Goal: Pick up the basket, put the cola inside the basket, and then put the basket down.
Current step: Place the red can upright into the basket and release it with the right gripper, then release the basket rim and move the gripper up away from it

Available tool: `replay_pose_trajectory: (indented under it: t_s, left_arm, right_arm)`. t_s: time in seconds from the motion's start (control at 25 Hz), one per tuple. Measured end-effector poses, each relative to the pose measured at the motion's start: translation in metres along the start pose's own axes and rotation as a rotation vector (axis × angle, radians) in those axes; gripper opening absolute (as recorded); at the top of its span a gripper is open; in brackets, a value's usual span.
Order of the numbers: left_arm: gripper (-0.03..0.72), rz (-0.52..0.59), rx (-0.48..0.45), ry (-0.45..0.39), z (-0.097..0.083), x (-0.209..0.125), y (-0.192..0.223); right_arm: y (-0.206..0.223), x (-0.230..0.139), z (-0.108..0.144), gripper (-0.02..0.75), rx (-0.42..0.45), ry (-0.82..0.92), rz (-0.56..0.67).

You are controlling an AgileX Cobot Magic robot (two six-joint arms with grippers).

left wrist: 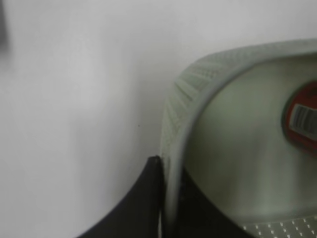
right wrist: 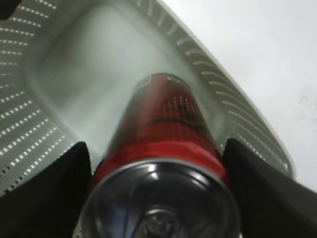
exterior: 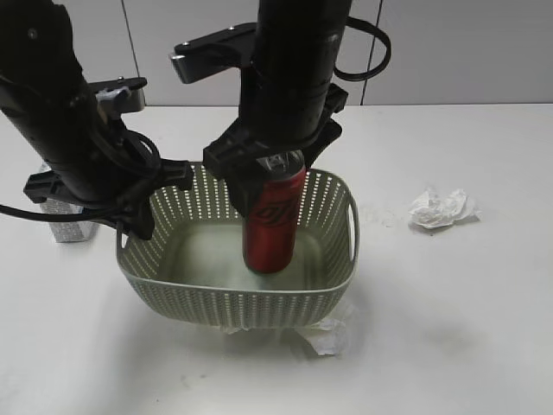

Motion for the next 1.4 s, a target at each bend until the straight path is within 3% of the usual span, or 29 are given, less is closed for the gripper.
replay_pose_trajectory:
  t_s: [0.2,0.4,0.68,0.8,0.92,1.12,1.4]
  left_arm:
    - [0.000,0.016,0.012,0.002,0.002,-0.002,0.001]
    - [0.000,0.032,0.021,0.001,0.003,-0.005,0.001]
    - [0.000,0.054,0.028,-0.004,0.004,-0.008,0.002]
    - [0.000,0.059,0.028,-0.007,0.004,-0.009,0.002]
    - [0.000,0.066,0.015,-0.018,0.002,-0.010,0.002]
    - [0.000,0.076,-0.005,-0.036,-0.002,-0.011,0.002]
    - [0.000,0.035,-0.046,-0.033,-0.018,0.004,-0.017]
  right_arm:
    - [-0.019,0.017,0.003,0.639,0.018,0.011,-0.078]
    - [-0.054,0.038,-0.023,0.639,-0.034,0.044,-0.202]
    - [-0.082,0.010,-0.137,0.627,-0.140,0.276,-0.260]
    - [-0.083,-0.025,-0.188,0.615,-0.176,0.401,-0.234]
    - [-0.081,-0.068,-0.220,0.606,-0.194,0.512,-0.184]
    - [-0.090,-0.141,-0.229,0.596,-0.202,0.637,-0.107]
    - [-0.112,-0.214,-0.176,0.596,-0.262,0.614,-0.036]
Point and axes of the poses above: a point on each arm's last joint axis where the gripper is mounted, y pointing out along that axis toward the gripper, z along the wrist's bending axis when the last joint is at zero, x = y × z, the point moved 7 cm from there along y, pointing out along that axis toward the gripper, and after that the axes turned 13 degrees about -y, right-handed, at the moved point
